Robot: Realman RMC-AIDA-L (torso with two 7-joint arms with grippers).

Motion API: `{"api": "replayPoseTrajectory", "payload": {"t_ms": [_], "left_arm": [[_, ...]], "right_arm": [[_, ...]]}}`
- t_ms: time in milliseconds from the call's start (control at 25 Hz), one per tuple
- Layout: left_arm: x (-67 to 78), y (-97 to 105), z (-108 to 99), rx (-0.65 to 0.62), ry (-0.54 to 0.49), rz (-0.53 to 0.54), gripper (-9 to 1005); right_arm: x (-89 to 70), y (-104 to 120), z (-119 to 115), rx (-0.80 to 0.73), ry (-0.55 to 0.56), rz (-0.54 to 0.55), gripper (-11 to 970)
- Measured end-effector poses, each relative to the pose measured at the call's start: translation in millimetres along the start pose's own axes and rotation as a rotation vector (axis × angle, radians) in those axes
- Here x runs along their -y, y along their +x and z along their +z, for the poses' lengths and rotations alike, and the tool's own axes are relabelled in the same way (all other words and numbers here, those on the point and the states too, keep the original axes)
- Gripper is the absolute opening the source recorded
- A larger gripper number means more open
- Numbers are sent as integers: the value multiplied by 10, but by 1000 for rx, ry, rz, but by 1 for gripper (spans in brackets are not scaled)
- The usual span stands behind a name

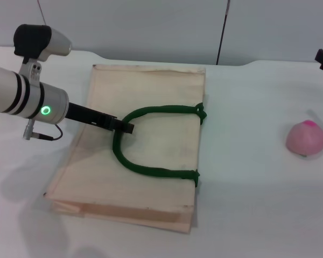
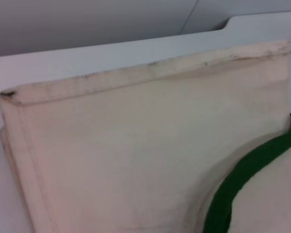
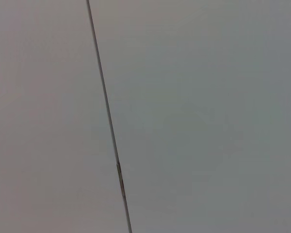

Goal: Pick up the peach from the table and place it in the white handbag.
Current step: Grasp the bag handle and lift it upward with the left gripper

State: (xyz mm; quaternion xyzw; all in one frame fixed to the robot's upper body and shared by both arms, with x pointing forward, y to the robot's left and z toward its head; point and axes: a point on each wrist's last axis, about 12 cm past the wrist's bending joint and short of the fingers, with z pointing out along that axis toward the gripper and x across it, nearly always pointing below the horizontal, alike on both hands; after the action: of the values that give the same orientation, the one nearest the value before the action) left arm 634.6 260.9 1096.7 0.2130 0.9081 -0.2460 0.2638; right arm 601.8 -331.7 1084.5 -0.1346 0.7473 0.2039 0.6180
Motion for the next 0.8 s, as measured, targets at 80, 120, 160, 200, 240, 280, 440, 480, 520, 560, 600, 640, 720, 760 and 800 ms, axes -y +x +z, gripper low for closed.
{"api": "replayPoseTrajectory", "payload": {"t_ms": [80,120,160,200,240,280,440,480,520,560,600,640,720,760,800], "left_arm": [[3,-13,0,-1,-1,5,643],[5,-22,0,-1,-2,8,602],[6,-29,1,0,-4,11,562],[7,-38,2,0,-6,15,542],[8,-44,3,-1,-8,18,521],[12,-46,8,-2,-7,20,501],[48,-60,55,-13,-1,35,419],[55,-69,66,-16,-2,41,398],[60,-73,75,-19,-5,45,378],[71,-77,96,-25,-7,52,357],[78,-76,108,-28,-7,56,337],[84,-77,121,-31,-9,60,312],[86,-78,131,-34,-13,64,262],[86,-79,135,-35,-15,66,237],[87,-79,136,-35,-15,66,212]], "right_arm": [[-1,0,0,0,0,0,796],[-2,1,1,0,0,1,796],[-3,2,1,0,0,1,796],[-5,3,2,0,0,1,796],[-5,3,2,1,0,2,796],[-5,3,2,1,0,2,796],[-6,2,3,1,-1,2,796],[-6,2,4,1,-1,1,796],[-6,2,4,1,-1,1,796],[-6,1,4,1,-1,1,796],[-6,1,5,1,-1,1,796],[-7,1,5,1,-1,1,796],[-7,0,6,1,-1,1,796],[-7,0,6,1,-1,1,796],[-7,-1,7,2,-1,1,796]]}}
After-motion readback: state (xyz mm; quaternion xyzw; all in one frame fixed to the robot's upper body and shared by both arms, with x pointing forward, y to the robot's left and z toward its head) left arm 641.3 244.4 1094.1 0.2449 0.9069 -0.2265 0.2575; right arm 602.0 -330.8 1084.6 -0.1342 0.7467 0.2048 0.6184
